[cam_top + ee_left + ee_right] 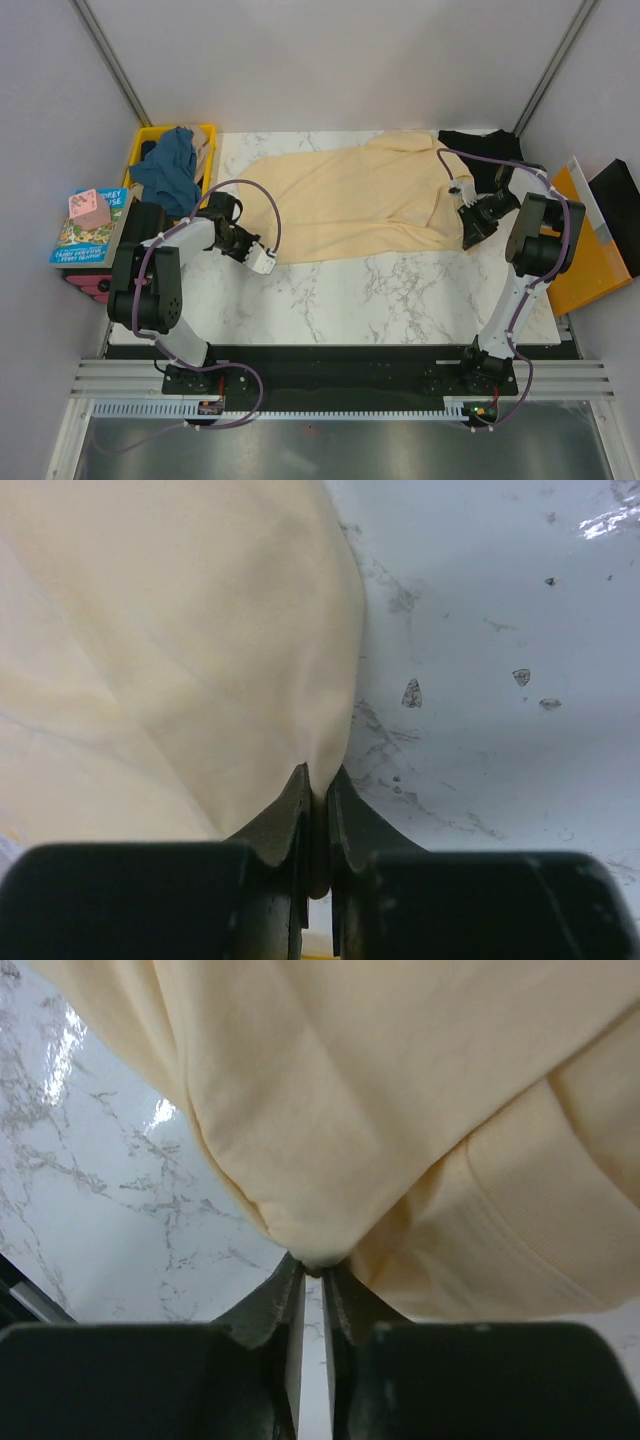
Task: Fold and stack the t-shirts
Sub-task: Fold the tshirt
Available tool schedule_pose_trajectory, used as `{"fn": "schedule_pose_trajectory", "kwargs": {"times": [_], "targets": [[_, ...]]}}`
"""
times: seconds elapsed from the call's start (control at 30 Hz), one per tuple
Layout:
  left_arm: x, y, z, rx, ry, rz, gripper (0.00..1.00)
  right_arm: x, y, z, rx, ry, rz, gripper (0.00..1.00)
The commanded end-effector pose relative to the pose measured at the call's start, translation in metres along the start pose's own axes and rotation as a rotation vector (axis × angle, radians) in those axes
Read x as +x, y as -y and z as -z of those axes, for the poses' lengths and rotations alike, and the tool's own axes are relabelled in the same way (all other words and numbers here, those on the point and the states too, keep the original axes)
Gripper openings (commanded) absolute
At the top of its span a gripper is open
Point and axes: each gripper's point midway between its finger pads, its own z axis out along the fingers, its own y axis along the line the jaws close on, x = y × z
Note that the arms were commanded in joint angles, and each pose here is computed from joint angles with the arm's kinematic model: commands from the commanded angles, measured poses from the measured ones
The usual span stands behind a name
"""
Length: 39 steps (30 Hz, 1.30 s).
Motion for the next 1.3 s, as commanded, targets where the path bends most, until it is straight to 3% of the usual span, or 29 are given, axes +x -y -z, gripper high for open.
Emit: {"fn": "schedule_pose_trajectory", "kwargs": {"times": [0.0,0.07,0.73,0.97,1.07,1.1,1.13,1.17,1.2,1.27], "targets": [[0.002,-0.003,0.005,0.01,-0.018,-0.025,0.07,-0.017,0.009,0.004,0.024,0.053,0.01,0.06],[0.002,-0.002,0.005,0.014,-0.019,-0.025,0.02,-0.016,0.008,0.006,0.031,0.048,0.012,0.0],[0.045,0.005,0.029,0.042,-0.148,-0.058,0.02,-0.01,0.043,0.05,0.208,-0.1,0.156,0.0],[0.048,0.013,0.03,0.05,-0.137,-0.088,0.02,0.0,0.044,0.045,0.198,-0.156,0.176,0.03],[0.043,0.014,0.028,0.044,-0.118,-0.093,0.02,0.006,0.042,0.041,0.189,-0.18,0.18,0.12],[0.043,0.015,0.028,0.044,-0.116,-0.096,0.03,0.006,0.042,0.04,0.191,-0.186,0.186,0.25],[0.041,0.018,0.026,0.05,-0.112,-0.097,0.11,0.008,0.041,0.039,0.188,-0.195,0.183,0.31],[0.04,0.017,0.029,0.04,-0.112,-0.102,0.4,0.009,0.042,0.039,0.193,-0.202,0.186,0.36],[0.038,0.017,0.029,0.035,-0.107,-0.097,0.55,0.01,0.043,0.039,0.198,-0.206,0.188,0.54],[0.036,0.014,0.033,0.018,-0.109,-0.092,0.65,0.009,0.043,0.044,0.214,-0.206,0.203,0.67]]}}
